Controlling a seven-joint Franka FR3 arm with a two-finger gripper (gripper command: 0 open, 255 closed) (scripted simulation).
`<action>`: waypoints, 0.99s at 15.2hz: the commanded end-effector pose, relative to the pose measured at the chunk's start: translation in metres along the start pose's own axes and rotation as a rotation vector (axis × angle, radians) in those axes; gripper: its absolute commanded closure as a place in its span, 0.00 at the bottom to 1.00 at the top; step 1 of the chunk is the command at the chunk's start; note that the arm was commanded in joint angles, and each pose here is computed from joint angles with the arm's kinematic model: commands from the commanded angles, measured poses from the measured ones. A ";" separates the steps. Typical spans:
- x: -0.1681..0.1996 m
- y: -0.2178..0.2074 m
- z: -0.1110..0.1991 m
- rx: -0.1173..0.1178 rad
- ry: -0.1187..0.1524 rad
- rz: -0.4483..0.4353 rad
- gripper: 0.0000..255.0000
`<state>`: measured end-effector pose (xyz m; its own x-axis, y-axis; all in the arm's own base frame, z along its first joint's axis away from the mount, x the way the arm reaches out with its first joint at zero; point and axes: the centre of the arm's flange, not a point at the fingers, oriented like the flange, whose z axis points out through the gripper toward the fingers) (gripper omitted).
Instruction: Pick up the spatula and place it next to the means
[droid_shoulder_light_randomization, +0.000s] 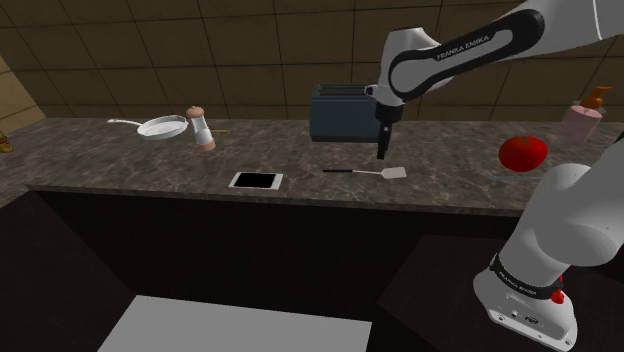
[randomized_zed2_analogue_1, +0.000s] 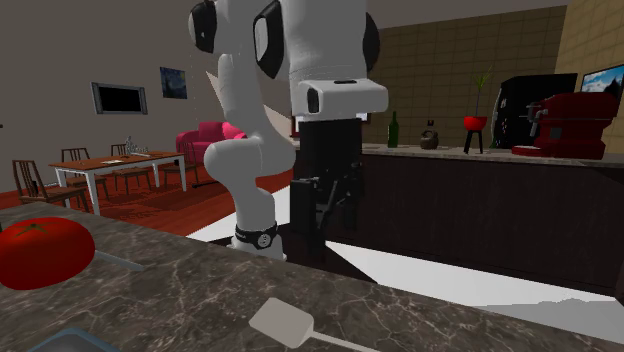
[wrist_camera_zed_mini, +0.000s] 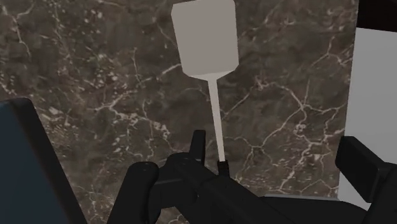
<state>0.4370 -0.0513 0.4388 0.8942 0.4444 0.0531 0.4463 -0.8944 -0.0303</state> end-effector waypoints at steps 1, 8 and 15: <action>0.013 0.011 0.018 -0.008 0.004 -0.044 0.00; 0.047 0.029 0.073 -0.022 0.011 -0.139 0.00; 0.048 0.029 0.102 -0.022 0.011 -0.139 0.00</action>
<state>0.4958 -0.0506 0.3416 0.8232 0.5640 0.0659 0.5652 -0.8249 -0.0008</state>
